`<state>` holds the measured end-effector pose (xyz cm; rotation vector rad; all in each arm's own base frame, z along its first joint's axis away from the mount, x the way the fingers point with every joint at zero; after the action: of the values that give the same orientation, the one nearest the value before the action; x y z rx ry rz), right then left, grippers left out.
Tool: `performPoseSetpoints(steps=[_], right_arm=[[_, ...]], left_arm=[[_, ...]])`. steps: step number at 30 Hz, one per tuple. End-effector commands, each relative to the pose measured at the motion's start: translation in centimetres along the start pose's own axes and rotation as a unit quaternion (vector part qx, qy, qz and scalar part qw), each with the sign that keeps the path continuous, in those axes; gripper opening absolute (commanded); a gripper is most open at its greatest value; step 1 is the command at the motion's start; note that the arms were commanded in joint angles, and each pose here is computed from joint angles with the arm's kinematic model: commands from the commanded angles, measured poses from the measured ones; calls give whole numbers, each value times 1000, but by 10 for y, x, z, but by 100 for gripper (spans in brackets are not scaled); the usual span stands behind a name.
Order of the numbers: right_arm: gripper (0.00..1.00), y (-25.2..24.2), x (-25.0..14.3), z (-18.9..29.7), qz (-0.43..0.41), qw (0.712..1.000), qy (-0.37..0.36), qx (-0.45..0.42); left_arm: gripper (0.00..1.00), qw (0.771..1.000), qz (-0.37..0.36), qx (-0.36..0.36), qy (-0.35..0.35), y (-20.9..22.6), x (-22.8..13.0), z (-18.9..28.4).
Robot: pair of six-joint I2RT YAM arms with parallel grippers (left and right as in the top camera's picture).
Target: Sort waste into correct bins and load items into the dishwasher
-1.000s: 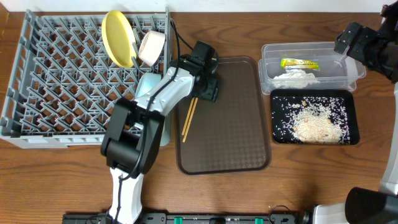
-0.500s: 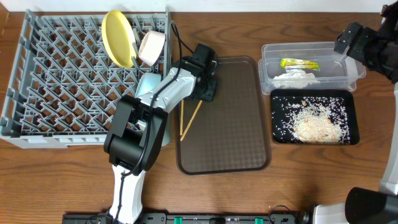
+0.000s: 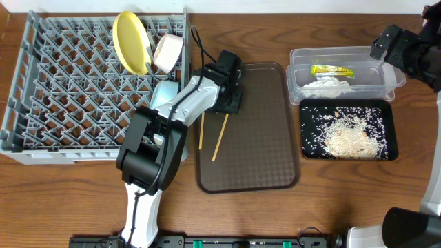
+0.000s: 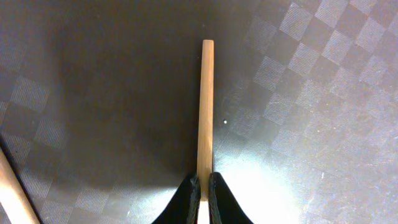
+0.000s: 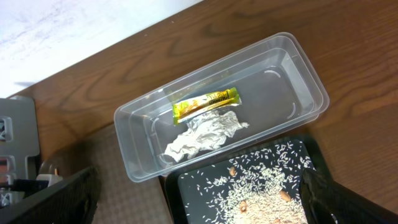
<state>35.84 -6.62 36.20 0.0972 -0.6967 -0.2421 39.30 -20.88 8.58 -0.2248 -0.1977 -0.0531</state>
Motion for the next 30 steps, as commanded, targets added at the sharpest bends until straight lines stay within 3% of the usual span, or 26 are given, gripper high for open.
performPoseSetpoints(steps=[1,14,18,20,23,26,30], right_arm=[[99,1,2,0,-3,1000,-1,3],[99,1,2,0,-3,1000,-1,3],[99,1,2,0,-3,1000,-1,3],[99,1,2,0,-3,1000,-1,3],[99,1,2,0,-2,1000,-1,3],[99,1,2,0,-2,1000,-1,3],[99,1,2,0,-2,1000,-1,3]], left_arm=[[8,999,7,-13,-38,-8,10,34],[8,989,-5,-56,-133,-21,11,139],[30,995,-31,-34,-91,-16,-2,131],[37,997,-30,-14,-67,-11,-8,125],[40,998,-31,32,-43,-5,-15,112],[42,997,-64,41,-28,-10,-19,100],[51,994,-96,49,2,-18,-28,78]])
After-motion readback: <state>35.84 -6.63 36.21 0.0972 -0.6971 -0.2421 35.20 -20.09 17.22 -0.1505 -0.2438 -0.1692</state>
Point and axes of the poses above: each gripper's point midway between its finger pads, its own z axis back along the fingers, its own y axis along the line the jaws close on, x = y × z, the point moved 8 cm from there along z, back along the fingers, and after that the axes turned 11 degrees about z, right-handed, at the moved point
